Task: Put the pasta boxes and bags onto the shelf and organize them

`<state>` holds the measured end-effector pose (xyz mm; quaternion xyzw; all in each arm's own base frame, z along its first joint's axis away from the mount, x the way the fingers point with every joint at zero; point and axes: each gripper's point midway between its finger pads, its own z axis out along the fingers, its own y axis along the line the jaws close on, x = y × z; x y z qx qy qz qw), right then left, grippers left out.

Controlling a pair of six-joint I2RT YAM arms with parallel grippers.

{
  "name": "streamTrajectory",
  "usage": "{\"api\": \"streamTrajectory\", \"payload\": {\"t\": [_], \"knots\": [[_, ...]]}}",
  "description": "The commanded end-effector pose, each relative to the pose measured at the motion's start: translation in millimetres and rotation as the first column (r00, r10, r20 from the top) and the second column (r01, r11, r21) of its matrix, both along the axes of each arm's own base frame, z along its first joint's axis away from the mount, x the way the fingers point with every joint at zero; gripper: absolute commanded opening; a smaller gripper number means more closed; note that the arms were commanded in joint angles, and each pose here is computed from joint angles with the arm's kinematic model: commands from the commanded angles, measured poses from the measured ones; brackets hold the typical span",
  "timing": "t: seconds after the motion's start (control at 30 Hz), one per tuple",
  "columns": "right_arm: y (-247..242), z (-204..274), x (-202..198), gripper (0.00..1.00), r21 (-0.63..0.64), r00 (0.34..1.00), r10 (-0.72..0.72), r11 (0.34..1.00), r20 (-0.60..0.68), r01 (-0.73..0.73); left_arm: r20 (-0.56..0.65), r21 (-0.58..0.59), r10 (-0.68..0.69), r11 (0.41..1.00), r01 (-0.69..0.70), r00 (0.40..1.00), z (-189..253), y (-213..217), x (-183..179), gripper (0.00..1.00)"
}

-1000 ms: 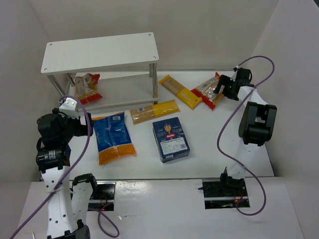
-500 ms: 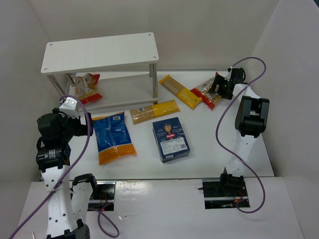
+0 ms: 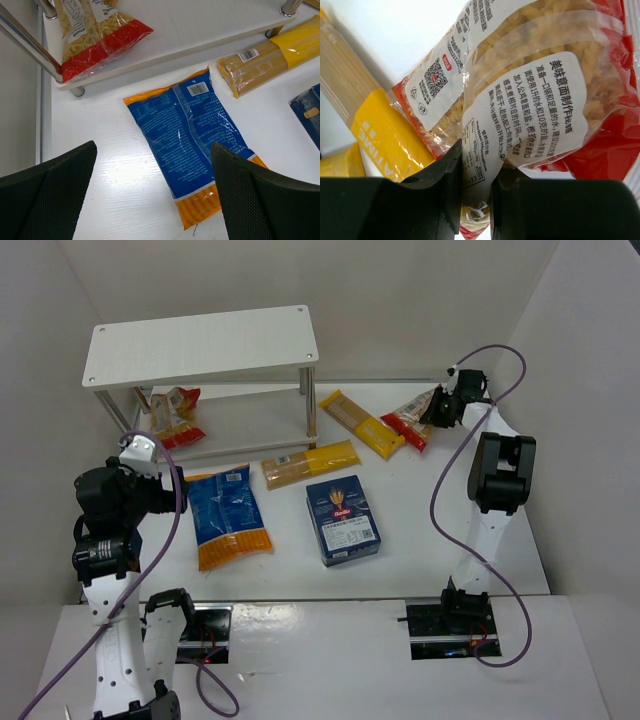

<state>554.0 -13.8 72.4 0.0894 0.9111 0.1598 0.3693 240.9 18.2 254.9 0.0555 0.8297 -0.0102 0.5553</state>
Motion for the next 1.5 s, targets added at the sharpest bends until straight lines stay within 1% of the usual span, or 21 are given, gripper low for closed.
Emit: {"api": "streamTrajectory", "payload": {"t": [0.0,0.07,0.1,0.23,0.3,0.5,0.57,0.63,0.67,0.77,0.8,0.87,0.9,0.97,1.0,1.07,1.13,1.23,1.33,1.4,1.47], "knots": [[18,59,-20,0.00,0.012,0.994,0.089,0.996,0.061,-0.090,0.033,-0.011,-0.013,1.000,0.013,0.999,7,-2,4,1.00],[31,78,-31,0.00,0.042,0.984,0.153,0.987,0.088,-0.157,0.034,-0.015,-0.021,1.000,0.021,0.999,7,-4,4,1.00],[36,100,-36,0.00,0.050,0.977,0.173,0.982,0.127,-0.180,0.034,-0.015,-0.021,1.000,0.021,0.999,7,-4,4,1.00],[60,127,-62,0.00,0.088,0.942,0.292,0.947,0.166,-0.309,0.043,-0.012,-0.021,1.000,0.022,0.999,9,-4,2,1.00],[76,152,-78,0.00,0.060,0.914,0.347,0.929,0.209,-0.366,0.042,-0.008,-0.013,1.000,0.013,0.999,9,-3,2,1.00],[104,180,-114,0.00,0.046,0.837,0.484,0.859,0.254,-0.510,0.052,-0.009,-0.021,1.000,0.022,0.998,11,-5,1,1.00],[123,197,-130,0.00,0.021,0.780,0.553,0.812,0.295,-0.583,0.046,-0.020,-0.043,0.999,0.044,0.998,9,-8,2,1.00],[136,207,-145,0.00,0.001,0.744,0.592,0.783,0.311,-0.623,0.040,-0.018,-0.058,0.998,0.059,0.997,8,-11,1,1.00],[151,211,-153,0.00,-0.022,0.708,0.630,0.752,0.319,-0.659,0.041,-0.021,-0.067,0.997,0.068,0.997,8,-12,1,1.00],[177,226,-172,0.00,-0.069,0.643,0.684,0.701,0.345,-0.710,0.037,-0.028,-0.101,0.994,0.102,0.994,7,-18,-1,1.00],[195,230,-182,0.00,-0.100,0.595,0.722,0.661,0.353,-0.743,0.033,-0.035,-0.132,0.991,0.133,0.991,5,-22,0,1.00],[213,241,-197,0.00,-0.138,0.538,0.755,0.619,0.375,-0.773,0.015,-0.049,-0.171,0.984,0.171,0.985,3,-28,2,1.00],[232,244,-209,0.00,-0.174,0.483,0.790,0.573,0.378,-0.801,0.003,-0.055,-0.199,0.978,0.199,0.980,-1,-31,2,1.00],[247,248,-222,0.00,-0.211,0.439,0.812,0.541,0.385,-0.814,-0.027,-0.068,-0.244,0.968,0.242,0.969,-6,-39,8,1.00],[259,250,-237,0.00,-0.240,0.388,0.835,0.499,0.389,-0.833,-0.054,-0.096,-0.296,0.952,0.290,0.954,-12,-50,10,1.00],[270,251,-246,0.00,-0.256,0.347,0.850,0.465,0.395,-0.847,-0.076,-0.110,-0.347,0.935,0.338,0.935,-16,-60,15,1.00],[273,260,-256,0.00,-0.284,0.318,0.854,0.452,0.411,-0.846,-0.124,-0.160,-0.425,0.900,0.405,0.897,-26,-76,16,1.00],[274,265,-257,0.00,-0.306,0.305,0.855,0.449,0.420,-0.839,-0.147,-0.206,-0.521,0.847,0.490,0.841,-26,-94,19,1.00],[277,267,-257,0.00,-0.321,0.286,0.858,0.440,0.427,-0.839,-0.151,-0.247,-0.594,0.797,0.552,0.790,-25,-110,18,1.00],[287,276,-267,0.00,-0.337,0.244,0.861,0.414,0.446,-0.845,-0.124,-0.273,-0.641,0.756,0.595,0.757,-16,-121,15,1.00],[299,277,-276,0.00,-0.346,0.212,0.868,0.387,0.448,-0.854,-0.109,-0.294,-0.701,0.700,0.651,0.704,-16,-134,10,1.00]]}}
